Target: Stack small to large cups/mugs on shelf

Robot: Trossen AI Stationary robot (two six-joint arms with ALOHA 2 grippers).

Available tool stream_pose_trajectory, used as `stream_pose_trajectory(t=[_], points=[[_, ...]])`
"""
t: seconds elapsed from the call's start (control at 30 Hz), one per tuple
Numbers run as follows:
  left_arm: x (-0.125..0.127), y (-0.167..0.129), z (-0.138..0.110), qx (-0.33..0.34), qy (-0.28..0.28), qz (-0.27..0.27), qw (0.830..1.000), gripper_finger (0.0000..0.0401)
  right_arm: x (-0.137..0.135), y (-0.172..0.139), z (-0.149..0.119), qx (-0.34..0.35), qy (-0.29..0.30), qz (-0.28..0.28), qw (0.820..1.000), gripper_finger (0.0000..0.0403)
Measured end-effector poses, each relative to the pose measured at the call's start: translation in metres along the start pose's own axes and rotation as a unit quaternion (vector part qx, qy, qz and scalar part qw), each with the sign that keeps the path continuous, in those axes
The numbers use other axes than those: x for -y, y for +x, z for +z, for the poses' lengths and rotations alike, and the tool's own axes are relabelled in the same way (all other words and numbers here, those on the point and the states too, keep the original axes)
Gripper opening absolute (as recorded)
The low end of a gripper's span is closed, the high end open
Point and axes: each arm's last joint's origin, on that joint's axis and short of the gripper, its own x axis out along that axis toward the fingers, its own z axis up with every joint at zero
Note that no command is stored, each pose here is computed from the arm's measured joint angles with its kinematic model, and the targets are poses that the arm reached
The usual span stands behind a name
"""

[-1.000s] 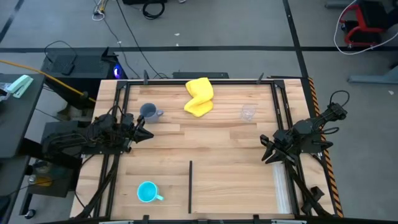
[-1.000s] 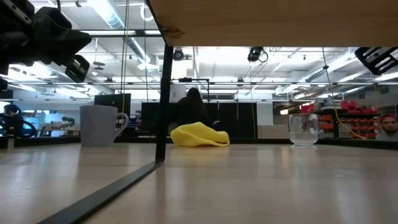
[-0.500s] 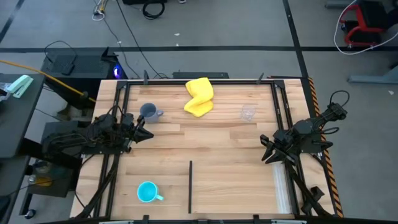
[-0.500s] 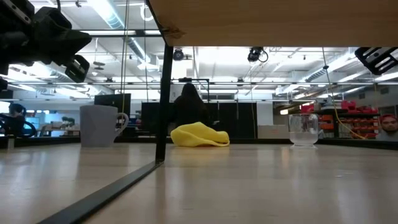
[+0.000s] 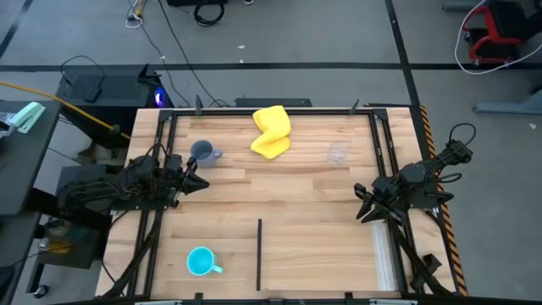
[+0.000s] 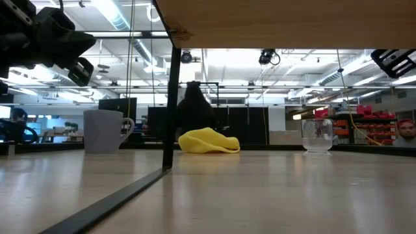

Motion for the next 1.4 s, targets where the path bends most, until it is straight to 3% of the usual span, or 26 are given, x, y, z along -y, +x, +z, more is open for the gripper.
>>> stream_pose_trajectory(t=[1.4], points=[[0.0,0.0,0.0,0.0,0.0,0.0,1.0,0.0027,0.0,0.0,0.0,0.0,0.0,0.0,1.0,0.0091]])
